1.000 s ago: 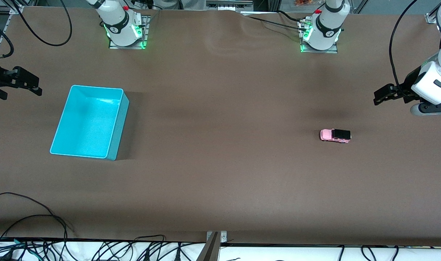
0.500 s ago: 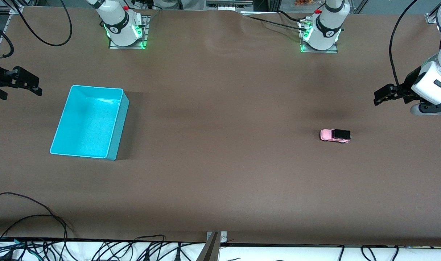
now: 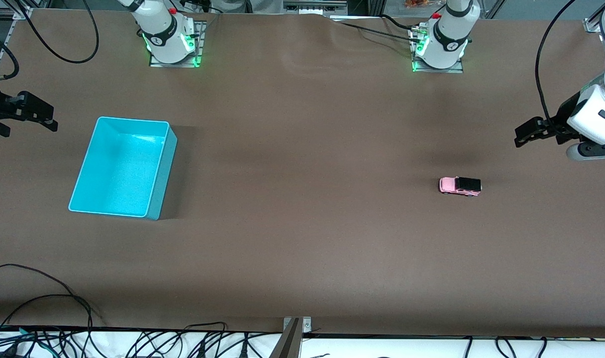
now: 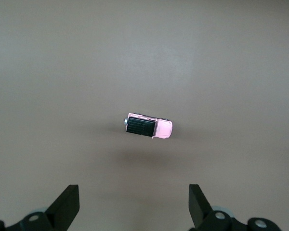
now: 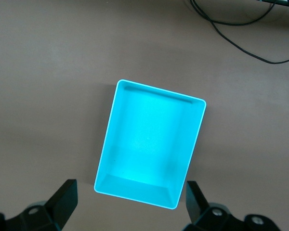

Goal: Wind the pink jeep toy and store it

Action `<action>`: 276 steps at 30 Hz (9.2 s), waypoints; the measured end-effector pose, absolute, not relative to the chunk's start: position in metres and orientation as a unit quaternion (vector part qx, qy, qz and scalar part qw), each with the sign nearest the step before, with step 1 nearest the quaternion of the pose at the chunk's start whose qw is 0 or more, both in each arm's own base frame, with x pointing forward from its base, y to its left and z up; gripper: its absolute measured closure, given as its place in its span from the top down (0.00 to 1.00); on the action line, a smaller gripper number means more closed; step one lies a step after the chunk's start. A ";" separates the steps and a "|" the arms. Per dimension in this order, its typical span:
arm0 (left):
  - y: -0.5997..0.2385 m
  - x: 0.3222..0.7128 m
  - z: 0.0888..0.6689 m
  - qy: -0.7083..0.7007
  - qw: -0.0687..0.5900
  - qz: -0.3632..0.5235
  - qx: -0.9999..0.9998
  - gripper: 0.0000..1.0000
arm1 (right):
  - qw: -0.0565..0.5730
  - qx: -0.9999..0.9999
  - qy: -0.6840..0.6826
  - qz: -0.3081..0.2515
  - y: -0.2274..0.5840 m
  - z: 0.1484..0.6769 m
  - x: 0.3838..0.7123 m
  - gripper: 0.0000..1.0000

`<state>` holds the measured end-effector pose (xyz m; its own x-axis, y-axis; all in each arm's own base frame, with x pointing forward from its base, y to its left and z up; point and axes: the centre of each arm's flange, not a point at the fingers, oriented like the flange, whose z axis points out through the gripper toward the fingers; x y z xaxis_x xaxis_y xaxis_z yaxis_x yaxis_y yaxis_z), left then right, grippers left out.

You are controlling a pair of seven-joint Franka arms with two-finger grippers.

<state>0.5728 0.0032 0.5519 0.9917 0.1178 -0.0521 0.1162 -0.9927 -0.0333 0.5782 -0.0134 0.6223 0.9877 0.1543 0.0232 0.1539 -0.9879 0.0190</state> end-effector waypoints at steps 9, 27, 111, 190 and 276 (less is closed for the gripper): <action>0.000 0.590 0.526 -0.174 0.023 0.041 -0.984 1.00 | 0.009 0.997 0.077 0.012 -0.013 0.622 0.578 1.00; -0.005 0.625 0.402 -0.482 0.074 0.095 -0.868 1.00 | 0.009 0.997 0.077 0.012 -0.013 0.622 0.578 1.00; -0.079 0.585 0.227 -0.737 0.001 0.014 -0.676 0.51 | 0.009 0.997 0.076 0.012 -0.014 0.622 0.578 1.00; 0.126 0.561 0.201 -0.719 0.012 0.009 -0.695 0.51 | -0.032 0.995 0.086 0.044 0.006 0.628 0.584 1.00; 0.030 0.626 0.606 -0.081 -0.021 -0.061 -0.995 1.00 | -0.043 0.998 0.053 0.008 -0.021 0.611 0.583 1.00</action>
